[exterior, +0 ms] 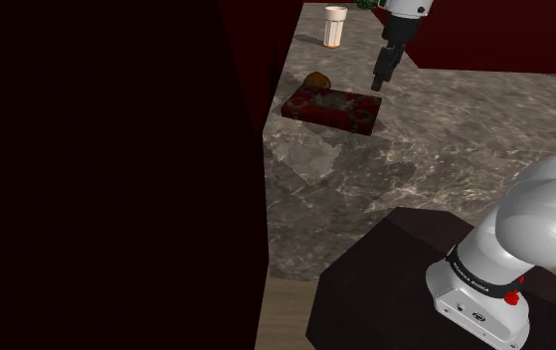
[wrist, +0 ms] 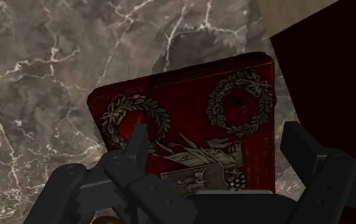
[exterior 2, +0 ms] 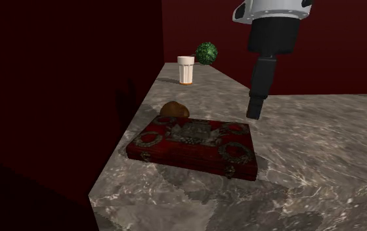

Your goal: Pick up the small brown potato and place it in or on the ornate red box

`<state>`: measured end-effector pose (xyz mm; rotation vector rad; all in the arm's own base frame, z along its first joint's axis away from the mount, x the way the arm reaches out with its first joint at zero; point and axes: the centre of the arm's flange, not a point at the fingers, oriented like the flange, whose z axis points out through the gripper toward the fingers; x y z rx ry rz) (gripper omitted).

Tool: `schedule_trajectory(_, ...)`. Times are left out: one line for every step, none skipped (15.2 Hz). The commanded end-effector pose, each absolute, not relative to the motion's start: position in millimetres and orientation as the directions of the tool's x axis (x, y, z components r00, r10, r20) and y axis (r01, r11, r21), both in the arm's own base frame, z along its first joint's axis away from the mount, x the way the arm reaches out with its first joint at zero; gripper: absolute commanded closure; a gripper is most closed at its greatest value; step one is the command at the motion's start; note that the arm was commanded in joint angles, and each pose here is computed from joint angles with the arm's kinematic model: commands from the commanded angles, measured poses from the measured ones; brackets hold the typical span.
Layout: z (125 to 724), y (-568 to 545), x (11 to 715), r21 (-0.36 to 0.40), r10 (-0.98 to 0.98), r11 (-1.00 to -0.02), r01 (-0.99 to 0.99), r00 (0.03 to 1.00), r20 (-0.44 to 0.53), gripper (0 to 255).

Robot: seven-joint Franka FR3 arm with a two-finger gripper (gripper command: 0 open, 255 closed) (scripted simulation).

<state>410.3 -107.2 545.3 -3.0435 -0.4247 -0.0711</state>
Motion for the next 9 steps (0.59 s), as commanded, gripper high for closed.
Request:
schedule_trajectory(535.7, -118.1, 432.9, -0.062, 0.302, -0.950, 0.307, 0.950, 0.079, 0)
schedule_trajectory(532.0, -123.6, 443.3, -0.063, 0.316, -0.945, 0.322, 0.945, 0.090, 0)
schedule_trajectory(528.4, -128.9, 453.9, -0.064, 0.330, -0.939, 0.337, 0.939, 0.101, 0)
schedule_trajectory(524.8, -134.0, 464.6, -0.065, 0.343, -0.934, 0.352, 0.932, 0.113, 0)
schedule_trajectory(521.3, -139.0, 475.5, -0.066, 0.357, -0.928, 0.367, 0.926, 0.124, 0)
schedule_trajectory(518.0, -143.7, 486.4, -0.067, 0.370, -0.922, 0.381, 0.919, 0.135, 0)
schedule_trajectory(514.7, -148.3, 497.4, -0.067, 0.384, -0.916, 0.396, 0.912, 0.146, 0)
schedule_trajectory(511.5, -152.7, 508.6, -0.068, 0.397, -0.909, 0.411, 0.904, 0.158, 0)
schedule_trajectory(508.4, -156.9, 519.8, -0.068, 0.410, -0.903, 0.425, 0.897, 0.169, 0)
